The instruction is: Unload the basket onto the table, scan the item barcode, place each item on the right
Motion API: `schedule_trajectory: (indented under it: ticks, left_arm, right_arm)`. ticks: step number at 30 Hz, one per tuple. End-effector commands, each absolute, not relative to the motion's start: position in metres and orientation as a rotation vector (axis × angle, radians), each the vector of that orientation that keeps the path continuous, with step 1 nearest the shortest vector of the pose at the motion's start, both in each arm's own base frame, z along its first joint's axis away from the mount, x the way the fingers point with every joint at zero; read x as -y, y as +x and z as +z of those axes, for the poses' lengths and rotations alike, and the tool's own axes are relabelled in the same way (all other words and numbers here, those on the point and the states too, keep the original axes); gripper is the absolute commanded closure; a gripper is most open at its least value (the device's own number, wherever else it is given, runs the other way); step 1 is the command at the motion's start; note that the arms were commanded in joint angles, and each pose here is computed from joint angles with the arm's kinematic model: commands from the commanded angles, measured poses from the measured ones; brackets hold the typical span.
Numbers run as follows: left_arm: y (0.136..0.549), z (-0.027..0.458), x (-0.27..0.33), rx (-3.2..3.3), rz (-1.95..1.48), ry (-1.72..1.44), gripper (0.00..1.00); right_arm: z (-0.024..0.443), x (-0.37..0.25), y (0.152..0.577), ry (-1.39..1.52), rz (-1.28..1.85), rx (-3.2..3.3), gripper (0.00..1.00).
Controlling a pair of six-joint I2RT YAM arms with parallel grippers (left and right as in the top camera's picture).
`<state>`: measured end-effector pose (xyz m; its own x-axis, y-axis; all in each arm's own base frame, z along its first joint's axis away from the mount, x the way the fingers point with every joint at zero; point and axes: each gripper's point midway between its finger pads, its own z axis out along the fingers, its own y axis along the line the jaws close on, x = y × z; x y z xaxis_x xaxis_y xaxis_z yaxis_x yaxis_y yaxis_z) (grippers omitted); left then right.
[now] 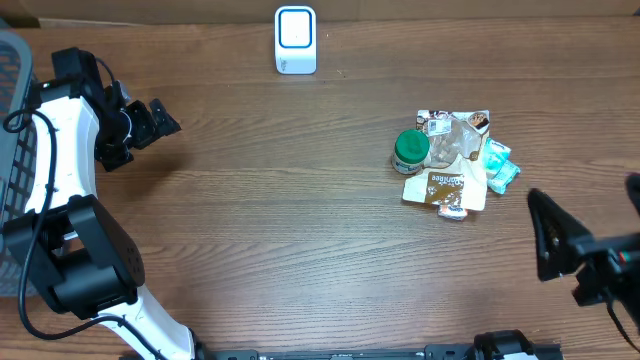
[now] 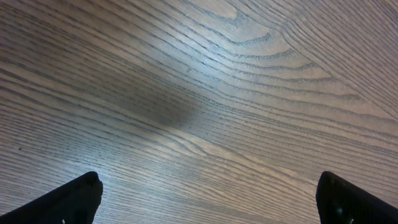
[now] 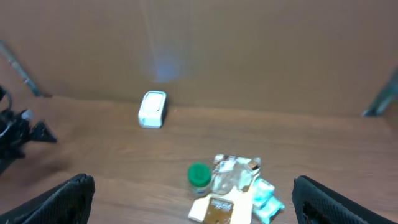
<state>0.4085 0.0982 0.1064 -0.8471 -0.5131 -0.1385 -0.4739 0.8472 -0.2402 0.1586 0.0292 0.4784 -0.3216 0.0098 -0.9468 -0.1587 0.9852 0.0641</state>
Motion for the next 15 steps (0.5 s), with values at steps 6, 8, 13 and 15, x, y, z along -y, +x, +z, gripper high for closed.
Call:
schedule_trajectory:
  ticks: [6, 8, 13, 15]
  left_arm:
    - [0.413, 0.12, -0.101, -2.796, -0.274, -0.729, 0.01]
    - [0.413, 0.12, -0.101, -2.796, -0.274, -0.729, 0.0]
    - [0.413, 0.12, -0.101, -2.796, -0.274, -0.729, 0.0]
    - [0.413, 0.12, -0.1, -2.796, -0.275, -0.729, 0.0]
  right_arm:
    - [0.442, -0.02, 0.206, -0.038, 0.123, -1.794, 0.0]
    - [0.429, -0.022, 0.219, -0.05, 0.138, -1.723, 0.0]
    - [0.365, -0.035, 0.235, -0.112, 0.191, -1.545, 0.0]
    - [0.336, -0.035, 0.238, -0.114, 0.188, -1.496, 0.0]
